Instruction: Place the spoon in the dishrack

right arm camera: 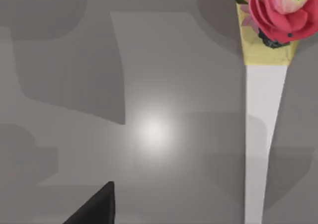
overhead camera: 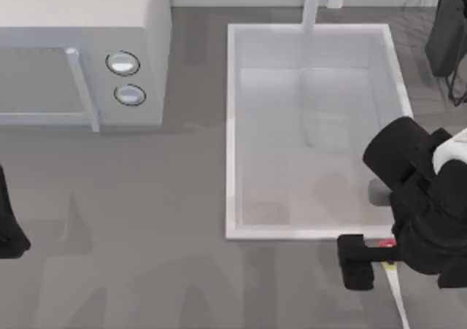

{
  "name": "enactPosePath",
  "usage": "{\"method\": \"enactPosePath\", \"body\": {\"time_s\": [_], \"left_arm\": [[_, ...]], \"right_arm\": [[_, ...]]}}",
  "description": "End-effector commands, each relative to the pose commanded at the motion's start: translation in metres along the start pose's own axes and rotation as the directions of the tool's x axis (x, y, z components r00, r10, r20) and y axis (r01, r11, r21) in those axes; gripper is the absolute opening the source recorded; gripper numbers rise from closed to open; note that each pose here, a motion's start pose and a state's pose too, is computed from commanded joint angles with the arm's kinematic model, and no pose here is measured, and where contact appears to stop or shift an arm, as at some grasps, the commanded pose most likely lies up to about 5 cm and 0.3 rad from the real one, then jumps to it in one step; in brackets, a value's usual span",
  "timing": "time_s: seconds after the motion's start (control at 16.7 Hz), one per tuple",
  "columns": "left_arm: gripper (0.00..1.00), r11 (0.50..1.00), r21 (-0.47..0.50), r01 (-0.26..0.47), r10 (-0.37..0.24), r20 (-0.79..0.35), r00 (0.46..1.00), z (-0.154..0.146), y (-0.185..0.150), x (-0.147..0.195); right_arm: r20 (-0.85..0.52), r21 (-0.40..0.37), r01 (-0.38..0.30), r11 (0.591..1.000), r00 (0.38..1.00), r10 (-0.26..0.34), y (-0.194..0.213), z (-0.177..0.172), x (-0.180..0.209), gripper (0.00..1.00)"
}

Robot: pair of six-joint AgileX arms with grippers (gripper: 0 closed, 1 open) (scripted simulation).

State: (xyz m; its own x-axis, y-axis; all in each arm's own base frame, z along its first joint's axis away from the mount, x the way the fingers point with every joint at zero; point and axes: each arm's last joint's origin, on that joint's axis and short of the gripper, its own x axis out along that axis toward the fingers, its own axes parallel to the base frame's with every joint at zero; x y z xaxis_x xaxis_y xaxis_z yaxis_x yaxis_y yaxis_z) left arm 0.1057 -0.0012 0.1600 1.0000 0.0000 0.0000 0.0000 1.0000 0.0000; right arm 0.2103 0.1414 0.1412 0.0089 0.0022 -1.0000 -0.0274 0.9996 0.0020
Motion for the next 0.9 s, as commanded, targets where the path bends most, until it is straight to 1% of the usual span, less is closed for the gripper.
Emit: {"method": "enactPosePath", "body": {"time_s": [0.18,0.3,0.6,0.9], "left_arm": [[1.0,1.0,0.0,0.0,0.0,0.0,1.0,0.0,0.0,0.0],[1.0,1.0,0.0,0.0,0.0,0.0,1.0,0.0,0.0,0.0],[1.0,1.0,0.0,0.0,0.0,0.0,1.0,0.0,0.0,0.0],[1.0,1.0,0.0,0.0,0.0,0.0,1.0,0.0,0.0,0.0]], "right_arm": [[0.003,0.0,-0.002,1.0,1.0,0.002,-0.001,-0.002,0.032,1.0],[-0.002,0.0,0.001,1.0,1.0,-0.001,-0.002,-0.004,0.045,1.0],[-0.003,0.0,0.002,1.0,1.0,-0.002,-0.003,-0.005,0.048,1.0],[-0.003,0.0,0.002,1.0,1.0,-0.002,-0.003,-0.005,0.048,0.62]]}}
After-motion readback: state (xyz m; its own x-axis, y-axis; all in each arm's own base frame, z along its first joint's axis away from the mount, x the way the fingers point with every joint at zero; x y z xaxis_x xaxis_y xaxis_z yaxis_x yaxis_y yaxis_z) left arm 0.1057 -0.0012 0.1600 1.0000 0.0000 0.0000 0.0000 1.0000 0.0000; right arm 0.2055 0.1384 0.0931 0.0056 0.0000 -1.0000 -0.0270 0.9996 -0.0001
